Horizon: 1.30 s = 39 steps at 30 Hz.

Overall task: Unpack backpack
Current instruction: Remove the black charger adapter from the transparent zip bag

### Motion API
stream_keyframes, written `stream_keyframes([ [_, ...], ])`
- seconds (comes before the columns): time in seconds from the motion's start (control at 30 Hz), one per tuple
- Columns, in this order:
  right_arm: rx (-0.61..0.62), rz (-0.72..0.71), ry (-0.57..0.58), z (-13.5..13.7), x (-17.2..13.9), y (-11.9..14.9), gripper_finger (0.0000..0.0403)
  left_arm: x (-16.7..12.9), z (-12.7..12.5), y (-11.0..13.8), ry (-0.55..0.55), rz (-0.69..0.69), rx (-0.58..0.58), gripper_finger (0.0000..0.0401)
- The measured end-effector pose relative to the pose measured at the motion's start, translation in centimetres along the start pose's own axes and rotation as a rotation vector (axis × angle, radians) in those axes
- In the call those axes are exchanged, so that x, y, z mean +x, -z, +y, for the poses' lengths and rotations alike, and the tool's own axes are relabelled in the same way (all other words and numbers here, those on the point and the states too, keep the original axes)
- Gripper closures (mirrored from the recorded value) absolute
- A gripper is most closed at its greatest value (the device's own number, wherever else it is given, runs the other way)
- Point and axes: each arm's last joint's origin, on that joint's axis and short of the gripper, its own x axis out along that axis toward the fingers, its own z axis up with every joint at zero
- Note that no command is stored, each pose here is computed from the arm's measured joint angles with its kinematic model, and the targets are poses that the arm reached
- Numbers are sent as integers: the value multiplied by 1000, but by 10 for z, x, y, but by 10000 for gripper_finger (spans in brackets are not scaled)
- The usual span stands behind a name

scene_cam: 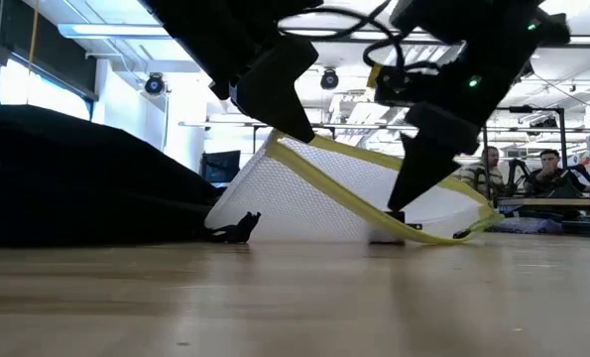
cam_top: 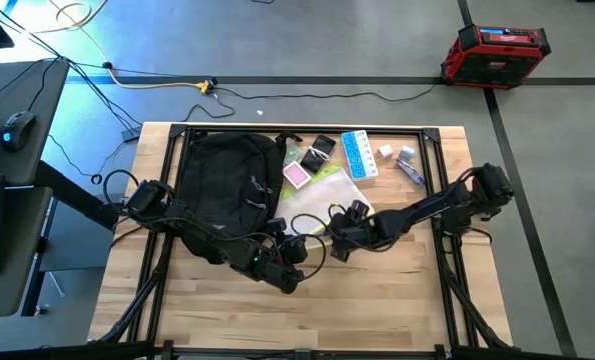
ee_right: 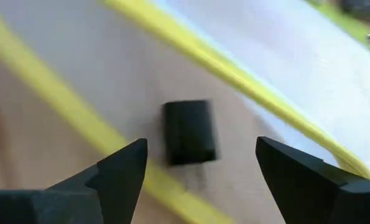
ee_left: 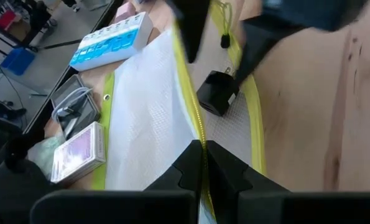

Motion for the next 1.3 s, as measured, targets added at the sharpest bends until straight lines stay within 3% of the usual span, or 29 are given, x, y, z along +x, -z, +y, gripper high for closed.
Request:
stream_keyframes([
  [0.13, 1, 8, 4, -11, 11, -7, 114, 0, 0, 0, 16, 5, 0, 401],
  [0.33, 7, 5, -93, -21, 24, -19, 114, 0, 0, 0, 18, 7, 10, 401],
  [0.77, 14, 114, -38, -22, 28, -6, 127, 0, 0, 1, 18, 9, 12, 401],
  [0.93, 0, 153, -31, -15, 31, 2, 175, 0, 0, 1, 18, 9, 12, 401],
  [1.1, -18, 131, -44, -8, 29, 3, 281, 0, 0, 1, 18, 9, 12, 401],
  [1.3, -22, 97, -79, -7, 20, -1, 282, 0, 0, 1, 18, 9, 12, 401],
])
